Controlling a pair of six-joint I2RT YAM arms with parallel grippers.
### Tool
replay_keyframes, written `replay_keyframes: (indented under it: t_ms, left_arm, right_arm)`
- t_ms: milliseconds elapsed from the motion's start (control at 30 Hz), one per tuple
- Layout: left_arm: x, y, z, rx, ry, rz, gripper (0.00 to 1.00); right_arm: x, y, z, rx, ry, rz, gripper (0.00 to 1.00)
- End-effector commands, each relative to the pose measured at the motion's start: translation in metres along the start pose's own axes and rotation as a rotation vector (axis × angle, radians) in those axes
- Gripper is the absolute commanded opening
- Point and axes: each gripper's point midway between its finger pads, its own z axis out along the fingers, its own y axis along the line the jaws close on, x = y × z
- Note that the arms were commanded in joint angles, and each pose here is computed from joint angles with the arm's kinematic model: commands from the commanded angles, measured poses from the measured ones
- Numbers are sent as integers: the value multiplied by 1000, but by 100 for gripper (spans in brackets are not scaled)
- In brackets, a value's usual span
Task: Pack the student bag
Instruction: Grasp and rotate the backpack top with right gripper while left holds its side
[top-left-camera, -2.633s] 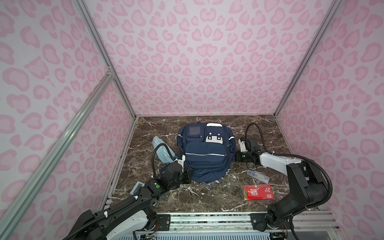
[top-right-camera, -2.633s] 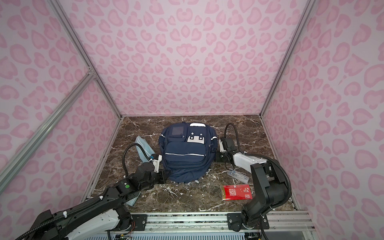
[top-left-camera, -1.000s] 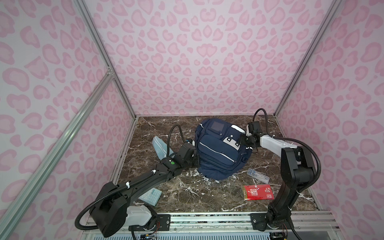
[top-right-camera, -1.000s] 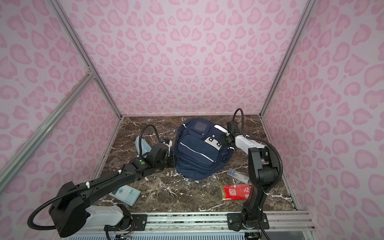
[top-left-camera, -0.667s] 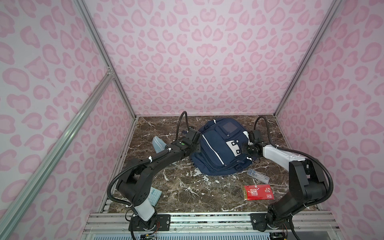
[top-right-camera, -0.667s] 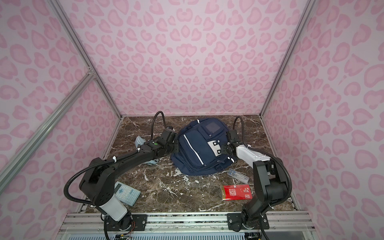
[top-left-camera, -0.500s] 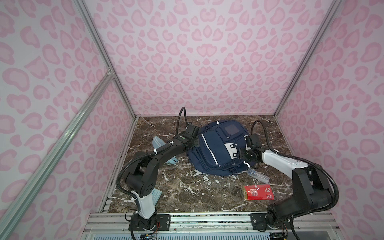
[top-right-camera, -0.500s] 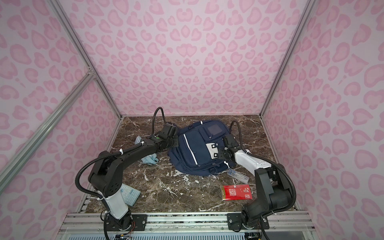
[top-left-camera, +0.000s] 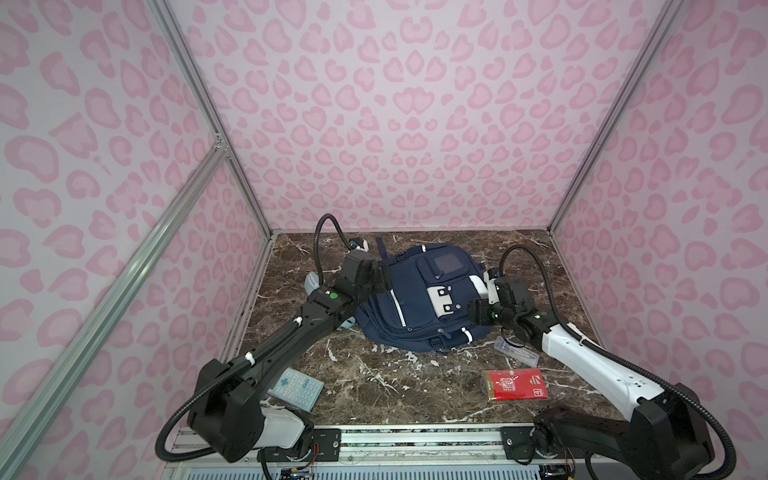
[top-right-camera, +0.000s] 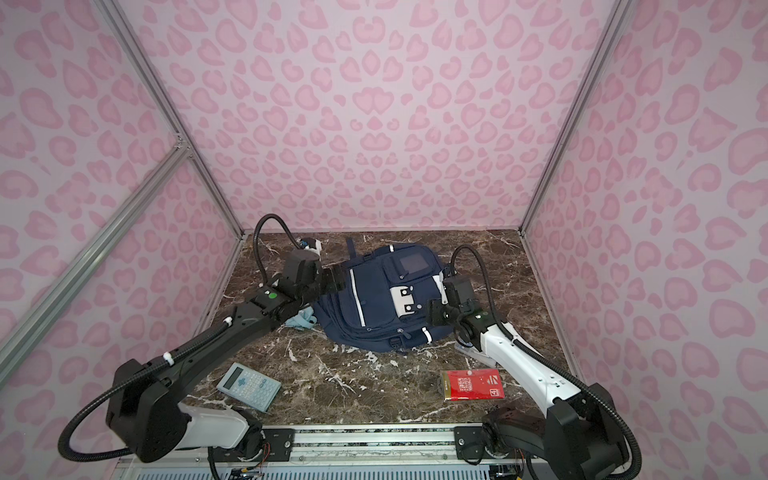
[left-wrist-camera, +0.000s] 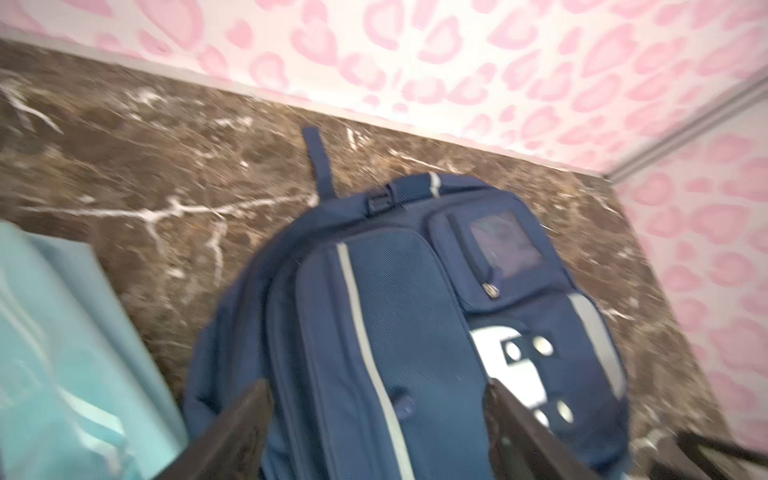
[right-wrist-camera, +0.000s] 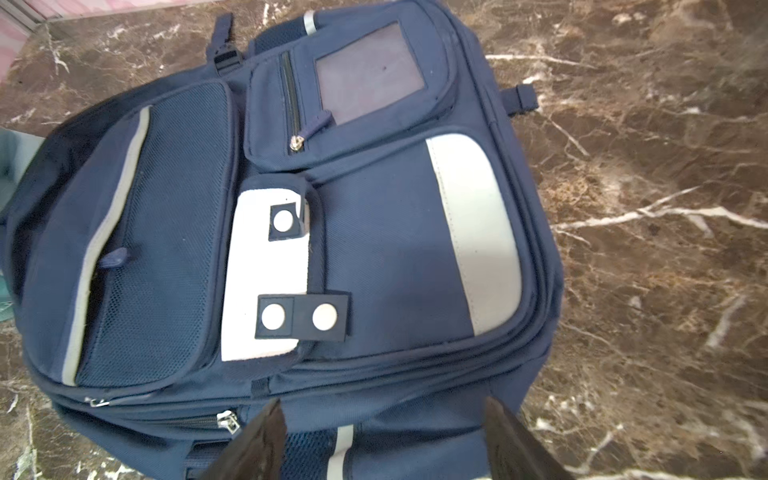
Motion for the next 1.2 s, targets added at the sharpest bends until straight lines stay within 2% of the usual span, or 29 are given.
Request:
replay_keyframes:
  t_ms: [0,100,133,167,233,300,400,500,633,767,867,933,967,1000,1067,1100,1133,1167]
  left_arm:
    - [57,-48,-16,255,108,-74,63]
    - [106,-58,-17,259,163,-70,36]
    - [113,-53,-13,229,156,-75,24]
    - [121,-46,-7,190,157,-89,16]
    - [133,-40,6,146,159,-101,11]
    - [143,-30,18,89,171,-93,6]
    - [155,-15,35,14,177,-67,3]
    - [157,-5,50,-41,186,-41,3]
    - [135,-8,56,-88,139,20,3]
    - [111,-4,62,-105,117,33,3]
    - [94,6,50,-168,70,56,3]
    - [88,4,38,-149,55,56,7]
    - [87,0,33,-117,55,48,11]
    - [90,-5,28,-76,65,37,18]
    - [97,-20,19,16,81,16,40]
    - [102,-31,13,68,88,10,60]
    - [108,-40,9,113,96,6,77]
    - [112,-48,5,140,102,4,83]
  right_arm:
    - [-1,2,4,-5,-3,-40,75]
    - [1,10,16,-25,38,-82,71]
    - [0,11,21,-14,39,-100,71]
    - [-1,12,28,-13,44,-125,71]
    - [-3,13,44,-6,60,-153,71]
    - [4,15,57,-3,133,-149,68]
    - [25,0,67,67,227,-86,65]
    - [46,-21,58,147,267,-57,63]
    - [64,-18,46,106,309,-85,61]
    - [56,-6,36,83,266,-170,61]
    - [38,12,21,108,155,-295,65]
    - [22,21,9,140,38,-344,82]
    - [17,25,5,136,-4,-343,89]
    - [14,28,4,115,-36,-337,100]
    - [10,35,5,82,-53,-369,99]
    - [12,40,9,62,-36,-413,100]
    - [15,43,13,51,-7,-451,92]
    - [17,44,16,49,23,-472,88]
